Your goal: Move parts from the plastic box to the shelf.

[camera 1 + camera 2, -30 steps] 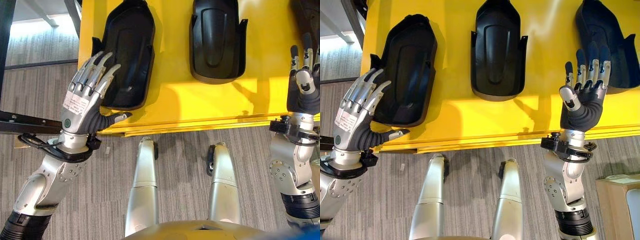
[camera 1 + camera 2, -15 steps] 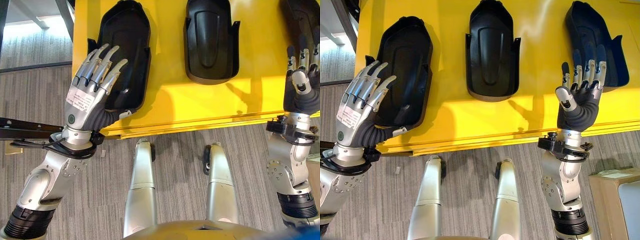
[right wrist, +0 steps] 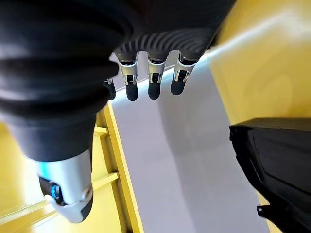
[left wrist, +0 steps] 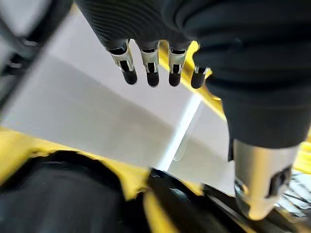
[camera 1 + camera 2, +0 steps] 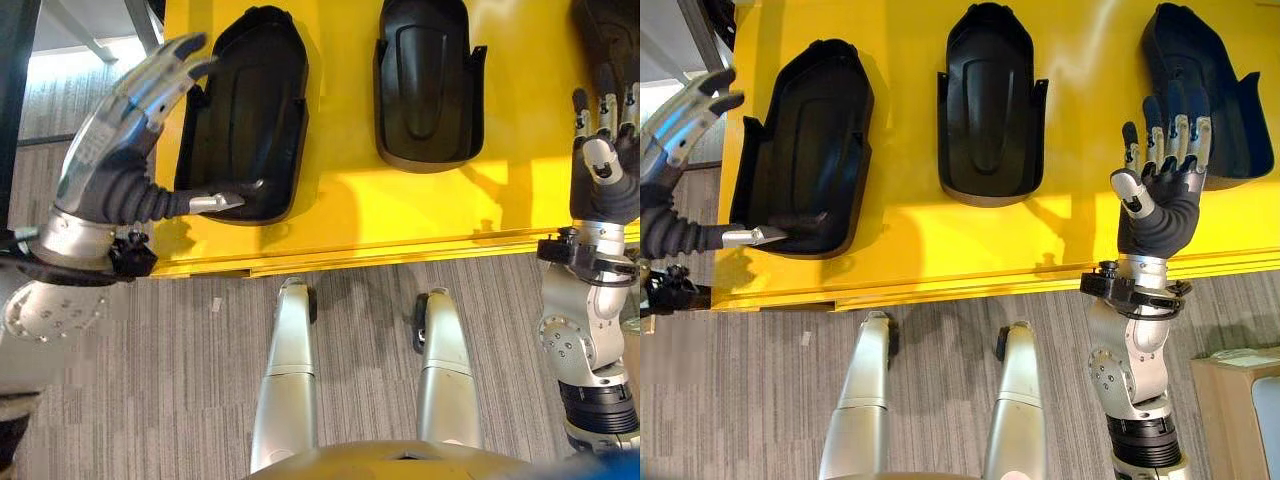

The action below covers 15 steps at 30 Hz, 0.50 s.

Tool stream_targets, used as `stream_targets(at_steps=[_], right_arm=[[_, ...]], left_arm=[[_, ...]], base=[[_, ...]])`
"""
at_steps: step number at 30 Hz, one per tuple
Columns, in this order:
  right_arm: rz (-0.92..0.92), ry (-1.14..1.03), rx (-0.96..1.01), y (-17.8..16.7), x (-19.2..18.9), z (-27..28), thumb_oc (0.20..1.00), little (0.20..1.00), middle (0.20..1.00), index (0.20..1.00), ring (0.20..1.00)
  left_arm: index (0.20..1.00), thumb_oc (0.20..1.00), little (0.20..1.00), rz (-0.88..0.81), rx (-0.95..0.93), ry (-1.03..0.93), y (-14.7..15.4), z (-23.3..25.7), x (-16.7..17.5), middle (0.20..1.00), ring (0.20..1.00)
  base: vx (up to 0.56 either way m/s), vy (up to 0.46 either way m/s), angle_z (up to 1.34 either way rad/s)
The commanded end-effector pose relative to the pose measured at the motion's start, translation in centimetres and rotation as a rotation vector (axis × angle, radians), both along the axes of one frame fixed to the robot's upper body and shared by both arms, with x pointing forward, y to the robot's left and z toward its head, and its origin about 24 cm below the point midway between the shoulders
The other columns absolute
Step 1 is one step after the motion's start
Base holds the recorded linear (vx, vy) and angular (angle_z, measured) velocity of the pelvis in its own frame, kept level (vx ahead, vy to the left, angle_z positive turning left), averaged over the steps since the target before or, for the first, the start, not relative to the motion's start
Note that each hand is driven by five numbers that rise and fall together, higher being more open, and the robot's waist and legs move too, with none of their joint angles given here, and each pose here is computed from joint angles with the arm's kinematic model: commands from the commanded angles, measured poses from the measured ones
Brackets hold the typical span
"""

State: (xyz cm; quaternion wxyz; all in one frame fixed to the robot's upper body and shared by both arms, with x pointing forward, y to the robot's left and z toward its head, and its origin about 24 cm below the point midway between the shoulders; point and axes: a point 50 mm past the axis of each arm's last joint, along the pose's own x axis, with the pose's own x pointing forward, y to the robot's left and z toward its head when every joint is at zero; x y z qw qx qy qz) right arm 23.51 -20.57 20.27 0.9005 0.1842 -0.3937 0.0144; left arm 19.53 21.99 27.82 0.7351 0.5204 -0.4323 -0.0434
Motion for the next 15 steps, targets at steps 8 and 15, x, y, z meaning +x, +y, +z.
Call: stream_targets(at_steps=[8, 15], right_arm=[[0.049, -0.063, -0.013, -0.2, 0.1, 0.9, 1.000, 1.000, 1.000, 1.000, 1.000], [0.064, -0.058, -0.014, -0.3, 0.1, 0.7, 1.000, 1.000, 1.000, 1.000, 1.000]], left_arm=[[1.000, 1.000, 1.000, -0.163, 0.029, 0.178, -0.9, 3.7, 1.9, 1.000, 1.000], [1.000, 1.000, 1.000, -0.260, 0.083, 0.341, -2.5, 3.1, 2.1, 1.000, 1.000]], base=[[0.00, 0.002, -0.01], [0.00, -0.001, -0.04]])
